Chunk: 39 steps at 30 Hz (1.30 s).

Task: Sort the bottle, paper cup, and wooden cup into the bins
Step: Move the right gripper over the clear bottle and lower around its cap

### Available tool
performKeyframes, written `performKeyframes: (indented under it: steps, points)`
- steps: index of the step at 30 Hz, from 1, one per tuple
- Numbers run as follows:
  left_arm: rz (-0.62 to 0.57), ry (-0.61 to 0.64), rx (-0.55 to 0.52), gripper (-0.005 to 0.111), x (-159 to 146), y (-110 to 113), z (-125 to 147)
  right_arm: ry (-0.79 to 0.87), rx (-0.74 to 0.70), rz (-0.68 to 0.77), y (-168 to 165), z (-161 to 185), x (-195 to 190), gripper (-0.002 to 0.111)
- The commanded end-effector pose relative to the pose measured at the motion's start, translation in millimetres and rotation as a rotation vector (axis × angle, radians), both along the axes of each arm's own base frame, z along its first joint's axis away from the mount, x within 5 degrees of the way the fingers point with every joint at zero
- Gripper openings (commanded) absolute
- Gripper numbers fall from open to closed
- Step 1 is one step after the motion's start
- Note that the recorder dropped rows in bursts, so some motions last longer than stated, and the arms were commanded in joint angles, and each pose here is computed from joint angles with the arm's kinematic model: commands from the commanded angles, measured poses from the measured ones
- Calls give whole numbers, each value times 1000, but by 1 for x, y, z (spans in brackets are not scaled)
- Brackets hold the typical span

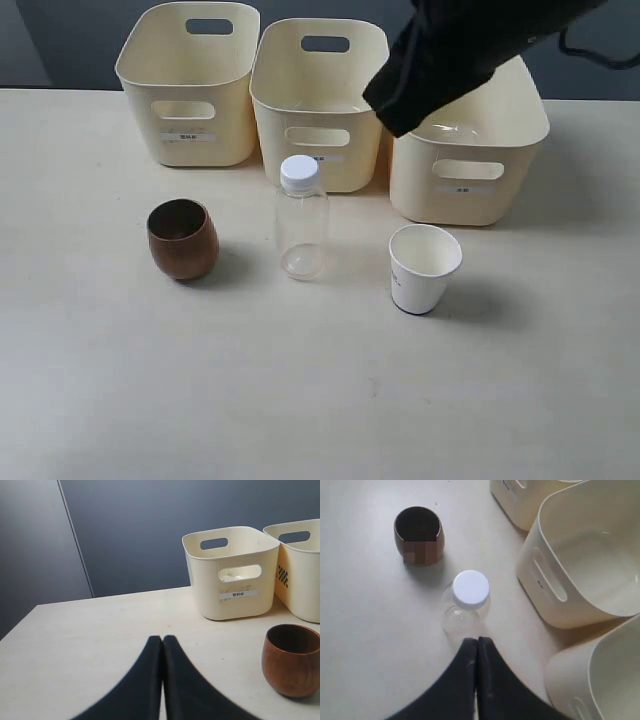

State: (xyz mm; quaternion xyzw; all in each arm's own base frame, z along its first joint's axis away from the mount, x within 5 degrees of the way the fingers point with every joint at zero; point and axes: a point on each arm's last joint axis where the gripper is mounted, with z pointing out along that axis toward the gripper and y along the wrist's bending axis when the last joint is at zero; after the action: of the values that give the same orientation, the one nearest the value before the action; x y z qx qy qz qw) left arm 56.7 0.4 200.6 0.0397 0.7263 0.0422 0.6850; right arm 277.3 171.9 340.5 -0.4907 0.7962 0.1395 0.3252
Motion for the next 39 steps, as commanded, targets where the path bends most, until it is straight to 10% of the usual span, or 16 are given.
performKeyframes:
  steps: [1,8,18,39]
  points:
    - [1,-10,-2,0,0,0,0,-17,-18,28,15,-15,9,-1]
    - [1,-10,-2,0,0,0,0,-23,-20,37,32,-35,20,9]
    - [1,-10,-2,0,0,0,0,-42,76,-48,43,-48,38,79]
    - [1,-10,-2,0,0,0,0,92,104,-55,59,-96,54,80]
